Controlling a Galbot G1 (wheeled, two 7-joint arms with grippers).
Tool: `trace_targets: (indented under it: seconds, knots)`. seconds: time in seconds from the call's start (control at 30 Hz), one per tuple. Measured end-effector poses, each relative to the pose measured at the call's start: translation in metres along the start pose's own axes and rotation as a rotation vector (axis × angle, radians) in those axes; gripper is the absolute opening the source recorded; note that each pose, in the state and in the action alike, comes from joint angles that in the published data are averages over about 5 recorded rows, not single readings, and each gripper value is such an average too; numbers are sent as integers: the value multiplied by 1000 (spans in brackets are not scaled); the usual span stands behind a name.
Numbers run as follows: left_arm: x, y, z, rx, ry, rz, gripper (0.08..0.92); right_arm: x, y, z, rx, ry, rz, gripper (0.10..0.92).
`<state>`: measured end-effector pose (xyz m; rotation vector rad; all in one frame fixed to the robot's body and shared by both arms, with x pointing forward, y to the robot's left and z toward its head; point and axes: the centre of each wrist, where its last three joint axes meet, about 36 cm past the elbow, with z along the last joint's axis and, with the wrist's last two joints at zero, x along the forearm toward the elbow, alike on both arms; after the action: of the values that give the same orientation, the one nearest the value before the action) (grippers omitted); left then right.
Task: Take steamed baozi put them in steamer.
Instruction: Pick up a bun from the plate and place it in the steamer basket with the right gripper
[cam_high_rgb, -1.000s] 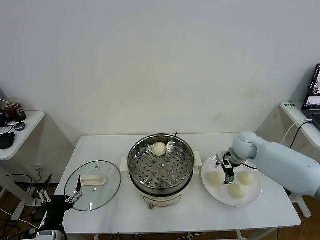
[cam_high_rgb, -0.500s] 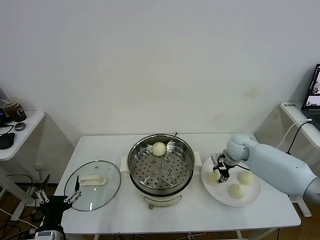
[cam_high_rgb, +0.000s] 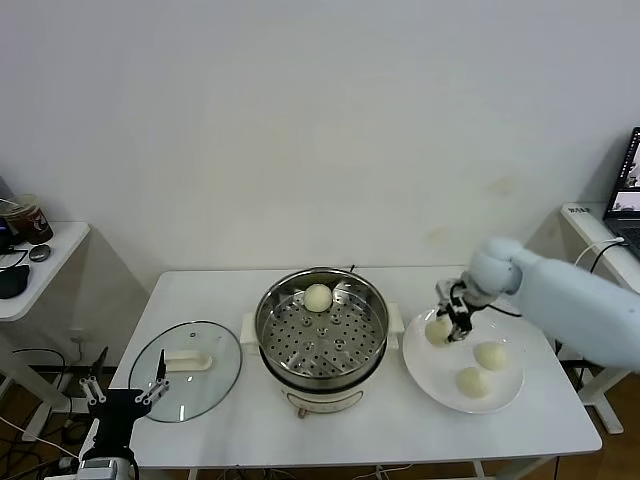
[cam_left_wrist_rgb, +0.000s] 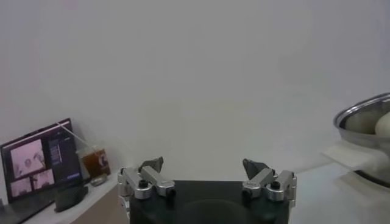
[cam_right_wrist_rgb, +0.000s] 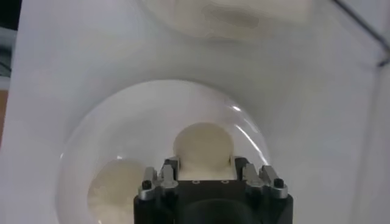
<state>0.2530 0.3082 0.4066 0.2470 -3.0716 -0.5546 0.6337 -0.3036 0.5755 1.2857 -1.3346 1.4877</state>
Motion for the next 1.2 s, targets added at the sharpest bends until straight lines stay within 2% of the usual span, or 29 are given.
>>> trace_targets:
  seconds: [0.3, 0.5, 0.73, 1.2]
  knots:
    - [-8, 0, 2, 5, -15, 9, 823, 112, -29, -60, 5, -52, 130, 560]
    - [-9, -2, 3, 8, -19, 15, 823, 139, -34, -127, 30, -90, 128, 560]
    - [-10, 0, 7, -10, -22, 10, 823, 123, -38, -206, 59, -113, 72, 560]
    - [-12, 5, 17, -36, -13, -8, 823, 44, -47, -309, 75, -116, -34, 560]
